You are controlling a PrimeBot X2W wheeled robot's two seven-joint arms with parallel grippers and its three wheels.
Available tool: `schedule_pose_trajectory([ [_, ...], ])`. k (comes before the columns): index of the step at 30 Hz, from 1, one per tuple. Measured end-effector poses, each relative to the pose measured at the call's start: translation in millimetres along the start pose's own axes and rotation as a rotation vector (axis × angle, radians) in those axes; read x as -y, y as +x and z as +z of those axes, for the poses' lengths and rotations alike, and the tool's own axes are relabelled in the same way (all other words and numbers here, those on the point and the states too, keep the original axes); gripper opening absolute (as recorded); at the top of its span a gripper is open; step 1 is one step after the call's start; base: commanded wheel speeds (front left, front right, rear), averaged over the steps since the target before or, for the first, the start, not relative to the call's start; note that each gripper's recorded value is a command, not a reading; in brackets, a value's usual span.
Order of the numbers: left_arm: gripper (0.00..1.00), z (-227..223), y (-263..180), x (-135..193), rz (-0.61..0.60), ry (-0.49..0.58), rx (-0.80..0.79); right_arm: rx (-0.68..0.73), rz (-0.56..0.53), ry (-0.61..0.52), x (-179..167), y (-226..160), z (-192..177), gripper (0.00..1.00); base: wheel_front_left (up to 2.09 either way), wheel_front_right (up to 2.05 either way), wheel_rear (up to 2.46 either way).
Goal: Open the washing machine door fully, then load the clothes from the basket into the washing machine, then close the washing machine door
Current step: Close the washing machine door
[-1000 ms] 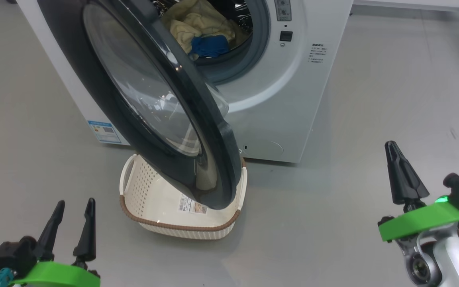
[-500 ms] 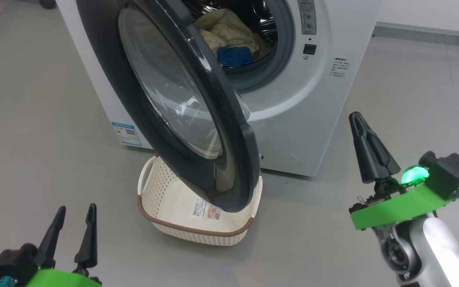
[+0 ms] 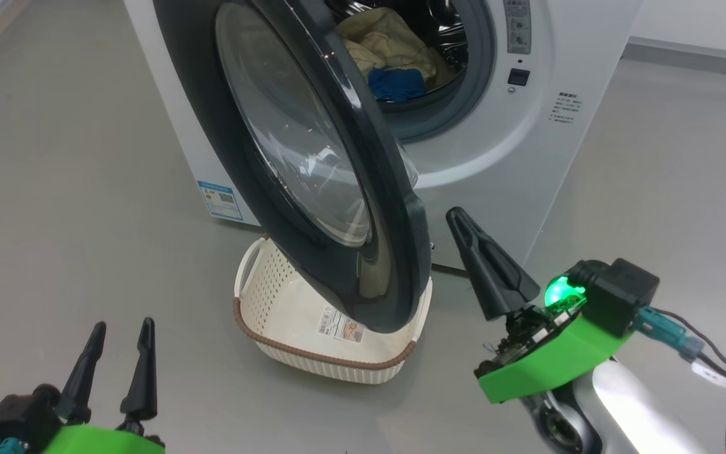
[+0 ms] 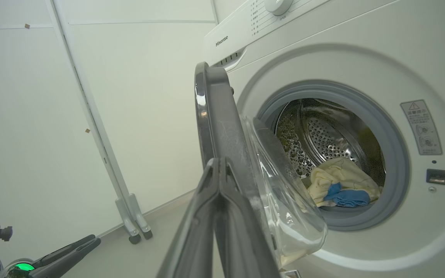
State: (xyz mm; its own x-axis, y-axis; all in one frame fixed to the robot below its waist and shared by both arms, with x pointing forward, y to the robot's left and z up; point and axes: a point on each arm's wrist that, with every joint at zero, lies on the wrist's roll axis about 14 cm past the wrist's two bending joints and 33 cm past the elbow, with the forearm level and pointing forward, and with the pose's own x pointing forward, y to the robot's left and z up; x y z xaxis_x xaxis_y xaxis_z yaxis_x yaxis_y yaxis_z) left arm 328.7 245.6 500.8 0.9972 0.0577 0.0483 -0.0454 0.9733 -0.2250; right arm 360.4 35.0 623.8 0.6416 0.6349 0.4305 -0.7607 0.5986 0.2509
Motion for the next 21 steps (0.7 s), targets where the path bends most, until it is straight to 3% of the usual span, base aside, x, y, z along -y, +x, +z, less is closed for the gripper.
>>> schedule_pose_trajectory([
  [9,1.00,-5,-4,-7,0.034,-0.007,-0.014,-0.070,0.086,0.061,-24,9,-28,0.00,0.00,0.00,0.00],
  [21,1.00,-10,-1,-10,0.057,-0.018,-0.027,-0.196,0.078,0.117,-21,0,-73,0.00,0.00,0.00,0.00],
])
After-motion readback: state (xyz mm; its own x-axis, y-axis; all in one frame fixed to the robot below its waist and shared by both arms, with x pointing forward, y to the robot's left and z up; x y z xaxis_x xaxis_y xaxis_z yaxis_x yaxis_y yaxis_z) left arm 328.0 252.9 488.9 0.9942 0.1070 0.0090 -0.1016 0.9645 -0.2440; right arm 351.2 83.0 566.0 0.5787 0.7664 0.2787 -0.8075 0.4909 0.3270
